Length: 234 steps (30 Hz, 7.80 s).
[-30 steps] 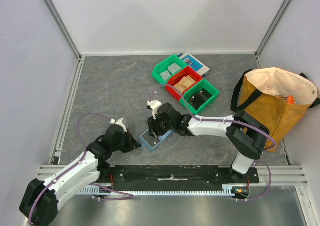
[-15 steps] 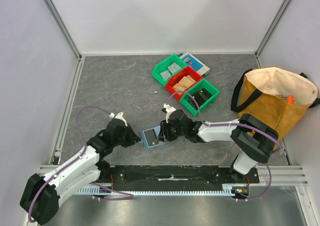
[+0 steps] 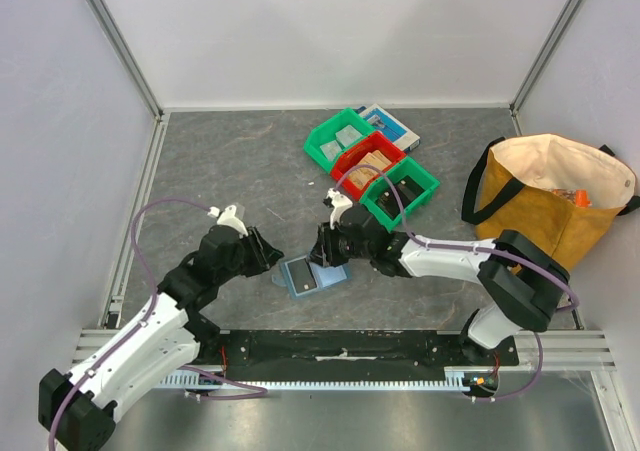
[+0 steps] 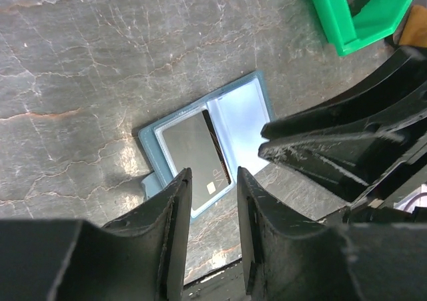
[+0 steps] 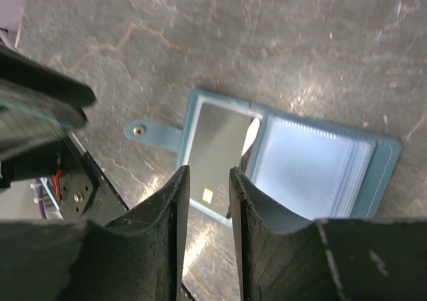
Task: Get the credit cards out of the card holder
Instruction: Remove the credit card from the card holder, then place the credit card in the storage box.
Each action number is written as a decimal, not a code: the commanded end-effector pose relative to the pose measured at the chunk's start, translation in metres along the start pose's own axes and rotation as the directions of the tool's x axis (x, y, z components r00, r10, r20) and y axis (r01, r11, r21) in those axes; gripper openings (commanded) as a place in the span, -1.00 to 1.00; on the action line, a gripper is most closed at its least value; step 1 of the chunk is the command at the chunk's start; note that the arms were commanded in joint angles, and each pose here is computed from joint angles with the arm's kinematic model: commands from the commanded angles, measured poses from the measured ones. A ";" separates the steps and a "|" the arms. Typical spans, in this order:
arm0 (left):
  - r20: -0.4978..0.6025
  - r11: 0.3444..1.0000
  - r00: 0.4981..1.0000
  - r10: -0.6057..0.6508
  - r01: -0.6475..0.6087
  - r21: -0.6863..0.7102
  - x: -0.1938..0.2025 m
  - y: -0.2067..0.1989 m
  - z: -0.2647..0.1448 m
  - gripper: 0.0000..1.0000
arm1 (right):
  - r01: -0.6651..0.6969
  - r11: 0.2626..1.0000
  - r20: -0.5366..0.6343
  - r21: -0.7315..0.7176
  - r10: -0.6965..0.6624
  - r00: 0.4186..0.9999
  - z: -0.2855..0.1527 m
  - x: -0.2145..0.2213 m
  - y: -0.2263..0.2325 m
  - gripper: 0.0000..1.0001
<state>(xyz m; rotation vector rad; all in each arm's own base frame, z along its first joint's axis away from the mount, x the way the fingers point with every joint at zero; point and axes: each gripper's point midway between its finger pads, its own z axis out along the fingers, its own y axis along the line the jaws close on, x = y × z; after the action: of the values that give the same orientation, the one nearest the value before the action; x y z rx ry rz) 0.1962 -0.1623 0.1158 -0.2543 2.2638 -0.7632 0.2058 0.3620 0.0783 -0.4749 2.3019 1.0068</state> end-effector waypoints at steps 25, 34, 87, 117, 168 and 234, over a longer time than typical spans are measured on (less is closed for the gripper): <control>-0.252 0.996 0.963 -0.091 0.090 -0.014 0.079 0.031 0.048 -0.90 | -0.097 0.994 -0.047 -0.057 0.094 0.994 0.038 0.016 -0.023 -0.42; -0.270 0.994 0.957 -0.103 0.092 -0.053 0.090 0.044 0.049 -0.96 | -0.134 0.987 -0.070 -0.089 0.128 0.989 0.041 0.026 -0.024 -0.46; -0.327 0.991 0.938 -0.111 0.079 -0.111 0.098 0.048 0.057 -0.96 | -0.167 0.984 -0.043 -0.064 0.165 0.985 0.032 0.023 -0.038 -0.56; -0.323 0.993 0.941 -0.104 0.077 -0.095 0.099 0.049 0.053 -0.96 | -0.219 0.968 0.000 -0.123 0.221 0.975 0.015 0.009 -0.058 -1.00; -0.387 0.998 0.920 -0.062 0.051 -0.038 0.100 0.028 0.071 -0.96 | -0.107 0.979 -0.149 -0.172 0.081 0.986 0.031 0.005 -0.046 -0.41; -0.018 0.721 0.990 -0.141 0.115 0.683 0.010 -0.151 0.000 -0.40 | -0.298 0.826 0.509 -0.478 0.538 0.672 -0.134 -0.097 0.015 -1.00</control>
<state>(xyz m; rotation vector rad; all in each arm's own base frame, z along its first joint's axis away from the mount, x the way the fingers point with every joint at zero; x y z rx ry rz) 0.1815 -0.2815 0.1704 -0.0786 1.8980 -1.5218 0.2242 0.2837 0.2030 0.2674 1.7157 1.5218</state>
